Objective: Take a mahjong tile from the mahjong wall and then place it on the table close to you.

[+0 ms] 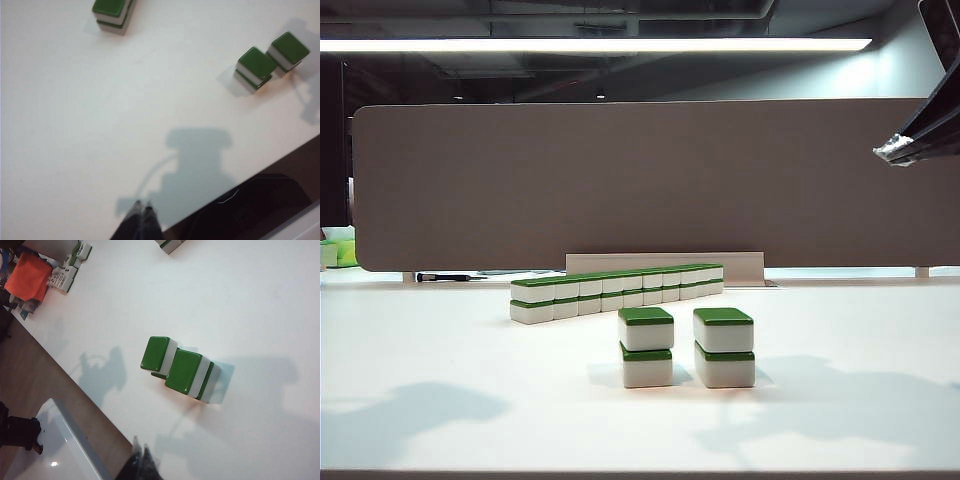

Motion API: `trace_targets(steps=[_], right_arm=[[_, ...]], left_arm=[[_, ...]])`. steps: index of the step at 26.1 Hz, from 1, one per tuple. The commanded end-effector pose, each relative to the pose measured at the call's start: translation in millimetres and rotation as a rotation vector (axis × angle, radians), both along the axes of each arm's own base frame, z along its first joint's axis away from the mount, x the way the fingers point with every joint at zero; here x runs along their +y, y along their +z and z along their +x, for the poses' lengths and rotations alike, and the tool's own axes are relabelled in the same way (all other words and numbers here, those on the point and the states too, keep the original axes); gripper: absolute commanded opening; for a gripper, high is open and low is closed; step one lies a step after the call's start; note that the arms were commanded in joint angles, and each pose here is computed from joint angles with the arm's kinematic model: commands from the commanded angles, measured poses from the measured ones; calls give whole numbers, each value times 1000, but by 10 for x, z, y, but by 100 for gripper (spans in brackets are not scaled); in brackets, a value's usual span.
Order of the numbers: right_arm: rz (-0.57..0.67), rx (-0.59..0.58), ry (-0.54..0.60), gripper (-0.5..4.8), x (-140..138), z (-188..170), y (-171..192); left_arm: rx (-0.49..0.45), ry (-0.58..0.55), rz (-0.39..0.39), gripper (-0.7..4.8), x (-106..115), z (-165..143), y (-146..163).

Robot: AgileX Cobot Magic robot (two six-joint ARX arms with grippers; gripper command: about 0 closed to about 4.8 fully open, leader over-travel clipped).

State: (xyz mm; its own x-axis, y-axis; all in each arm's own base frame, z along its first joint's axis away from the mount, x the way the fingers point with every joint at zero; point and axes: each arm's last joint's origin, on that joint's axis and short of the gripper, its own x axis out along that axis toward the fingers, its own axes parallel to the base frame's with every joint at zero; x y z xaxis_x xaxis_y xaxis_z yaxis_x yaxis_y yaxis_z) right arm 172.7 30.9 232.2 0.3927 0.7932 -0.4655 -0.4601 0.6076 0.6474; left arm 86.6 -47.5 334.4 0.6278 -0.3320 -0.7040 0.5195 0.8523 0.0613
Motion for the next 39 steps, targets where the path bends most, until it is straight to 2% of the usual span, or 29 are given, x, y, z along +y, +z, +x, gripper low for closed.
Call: trace_targets(steps=[1, 4, 10, 14, 16, 17, 19, 20, 22, 25, 27, 30, 36, 39], right_arm=[[3, -13, 6, -1, 3, 3, 21], [3, -13, 6, -1, 3, 3, 21], [3, -13, 7, -1, 3, 3, 21], [3, -13, 7, -1, 3, 3, 21], [3, -13, 6, -1, 3, 3, 21], [3, -14, 7, -1, 3, 4, 21], [3, -14, 7, -1, 3, 4, 21], [3, -14, 6, -1, 3, 4, 22], [3, -15, 6, -1, 3, 5, 22], [3, -15, 6, -1, 3, 5, 22], [3, -15, 6, -1, 3, 5, 22], [4, -15, 7, -1, 3, 5, 22], [3, -15, 6, -1, 3, 5, 22], [3, -16, 6, -1, 3, 5, 22]], left_arm=[[-43, 48, 22, -6, 161, -254, -202], [-126, 57, -3, -6, 236, -378, -341], [-265, 113, -40, -5, 336, -521, -309], [-282, 113, -30, -6, 337, -515, -299], [-402, 167, -52, -5, 323, -453, -204], [-536, 179, -76, -5, 297, -389, -112], [-711, 197, -91, -5, 259, -295, -33], [-765, 234, -115, -5, 248, -220, -68], [-755, 259, -147, -5, 247, -136, -180], [-635, 320, -160, -5, 278, 22, -559], [-591, 355, -168, -5, 303, 64, -691], [-528, 465, -203, -5, 394, 95, -971], [-543, 579, -195, -5, 498, 29, -1311], [-569, 588, -204, -5, 506, 59, -1491]])
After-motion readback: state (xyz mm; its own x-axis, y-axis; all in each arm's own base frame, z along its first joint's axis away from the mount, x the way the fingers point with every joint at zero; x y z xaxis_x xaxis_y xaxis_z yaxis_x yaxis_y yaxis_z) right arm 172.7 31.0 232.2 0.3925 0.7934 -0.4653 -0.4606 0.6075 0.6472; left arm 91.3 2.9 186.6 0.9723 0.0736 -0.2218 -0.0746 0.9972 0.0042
